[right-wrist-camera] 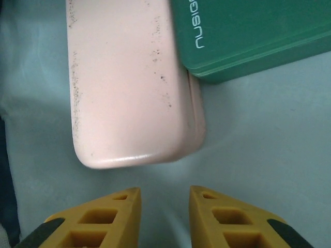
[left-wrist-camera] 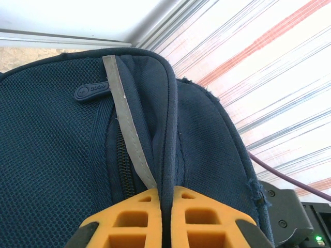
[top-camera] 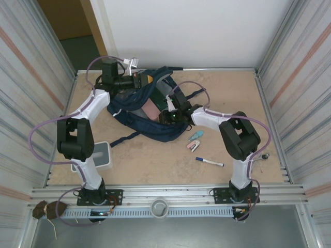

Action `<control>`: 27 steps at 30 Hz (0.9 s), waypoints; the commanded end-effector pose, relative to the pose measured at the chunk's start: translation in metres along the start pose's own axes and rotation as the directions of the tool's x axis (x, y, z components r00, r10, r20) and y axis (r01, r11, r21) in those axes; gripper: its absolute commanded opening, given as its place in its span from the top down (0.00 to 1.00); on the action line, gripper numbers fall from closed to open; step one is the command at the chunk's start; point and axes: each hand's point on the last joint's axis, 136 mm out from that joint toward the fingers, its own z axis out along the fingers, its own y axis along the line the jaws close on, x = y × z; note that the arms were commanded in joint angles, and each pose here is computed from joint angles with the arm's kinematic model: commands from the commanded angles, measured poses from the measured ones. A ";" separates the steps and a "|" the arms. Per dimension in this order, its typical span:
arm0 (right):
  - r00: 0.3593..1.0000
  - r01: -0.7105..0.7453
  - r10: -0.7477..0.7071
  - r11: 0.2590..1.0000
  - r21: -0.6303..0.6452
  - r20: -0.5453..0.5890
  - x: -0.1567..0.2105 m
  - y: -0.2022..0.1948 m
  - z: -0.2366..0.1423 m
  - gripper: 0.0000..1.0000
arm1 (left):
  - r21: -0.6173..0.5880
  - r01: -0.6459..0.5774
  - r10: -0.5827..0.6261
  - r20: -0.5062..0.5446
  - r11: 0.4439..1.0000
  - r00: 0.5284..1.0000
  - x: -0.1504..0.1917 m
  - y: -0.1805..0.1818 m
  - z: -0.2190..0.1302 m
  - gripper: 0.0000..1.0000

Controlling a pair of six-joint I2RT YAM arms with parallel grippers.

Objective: Pack the student bag

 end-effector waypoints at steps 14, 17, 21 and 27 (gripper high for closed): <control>0.981 -0.052 0.080 0.986 -0.159 0.174 -0.066 0.012 -0.042 0.67 | -0.089 -0.038 0.048 0.113 0.995 0.992 -0.004 -0.002 -0.002 1.00; 0.977 -0.104 0.116 0.992 -0.075 0.180 -0.042 -0.020 -0.069 0.61 | -0.116 -0.035 0.048 0.108 0.993 0.993 0.006 0.004 0.003 1.00; 0.959 -0.242 0.208 0.955 0.172 0.194 -0.021 -0.087 -0.087 0.47 | -0.143 -0.032 0.045 0.094 0.989 0.995 0.020 0.009 0.009 1.00; 0.951 -0.303 0.269 0.916 0.264 0.155 -0.019 -0.124 -0.055 0.37 | -0.218 -0.064 0.072 0.029 0.974 0.997 0.051 0.019 0.021 1.00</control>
